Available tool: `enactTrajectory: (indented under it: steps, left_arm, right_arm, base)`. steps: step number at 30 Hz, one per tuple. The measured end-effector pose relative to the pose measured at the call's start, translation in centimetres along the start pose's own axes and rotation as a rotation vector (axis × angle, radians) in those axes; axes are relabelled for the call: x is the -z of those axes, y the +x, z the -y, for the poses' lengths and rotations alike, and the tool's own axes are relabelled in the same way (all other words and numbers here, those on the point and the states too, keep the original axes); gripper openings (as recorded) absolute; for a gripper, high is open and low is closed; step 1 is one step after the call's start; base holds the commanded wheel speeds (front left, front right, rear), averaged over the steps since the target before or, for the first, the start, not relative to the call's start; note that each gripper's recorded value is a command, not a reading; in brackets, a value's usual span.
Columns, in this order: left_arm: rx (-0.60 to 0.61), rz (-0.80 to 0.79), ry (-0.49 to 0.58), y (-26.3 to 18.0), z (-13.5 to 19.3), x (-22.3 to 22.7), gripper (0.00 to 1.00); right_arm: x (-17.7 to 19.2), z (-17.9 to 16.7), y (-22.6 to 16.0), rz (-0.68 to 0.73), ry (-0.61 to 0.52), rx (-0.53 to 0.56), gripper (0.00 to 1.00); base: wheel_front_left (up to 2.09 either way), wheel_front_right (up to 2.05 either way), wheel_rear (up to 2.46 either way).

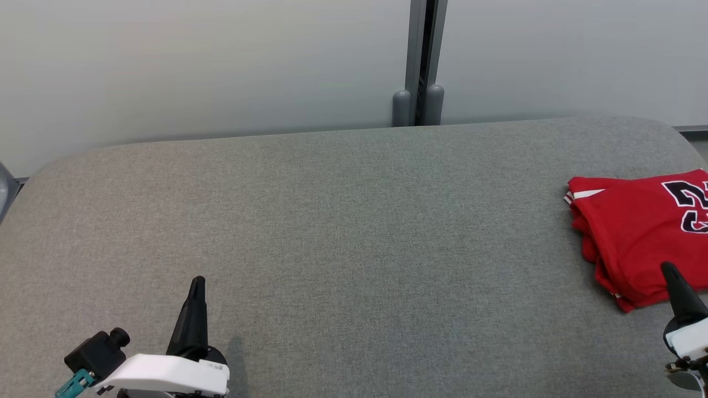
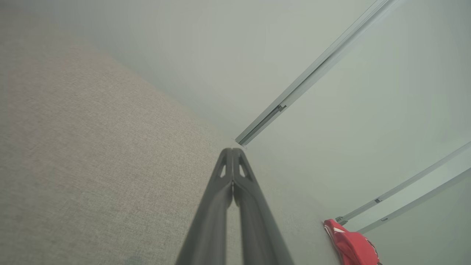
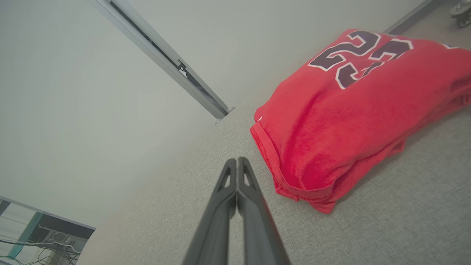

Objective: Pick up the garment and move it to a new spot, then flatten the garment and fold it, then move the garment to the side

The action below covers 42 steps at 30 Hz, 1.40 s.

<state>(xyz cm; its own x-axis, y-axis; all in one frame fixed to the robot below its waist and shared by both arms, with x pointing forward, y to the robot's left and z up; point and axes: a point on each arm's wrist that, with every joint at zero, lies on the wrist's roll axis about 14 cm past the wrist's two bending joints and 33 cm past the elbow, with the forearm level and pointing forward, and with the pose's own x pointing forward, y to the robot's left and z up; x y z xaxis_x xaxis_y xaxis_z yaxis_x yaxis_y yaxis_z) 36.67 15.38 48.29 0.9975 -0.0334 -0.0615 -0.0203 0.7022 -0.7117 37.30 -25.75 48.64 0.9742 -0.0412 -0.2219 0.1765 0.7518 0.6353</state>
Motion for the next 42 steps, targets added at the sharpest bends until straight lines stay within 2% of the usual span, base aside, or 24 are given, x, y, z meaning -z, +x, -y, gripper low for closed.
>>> enactTrajectory:
  steps: [25, 42]
  left_arm:
    - [0.016, 0.007, -0.292, 0.6, 1.4, 0.5, 0.00]
    - [0.021, 0.015, -0.442, 0.8, 2.1, 0.6, 0.00]
  right_arm:
    - [-1.4, 1.5, 0.5, -0.021, 0.324, -0.023, 0.00]
    - [-2.4, 1.8, 0.8, -0.018, 0.496, -0.065, 0.00]
  base:
    - [0.00, 0.00, 0.00]
    - [0.00, 0.00, 0.00]
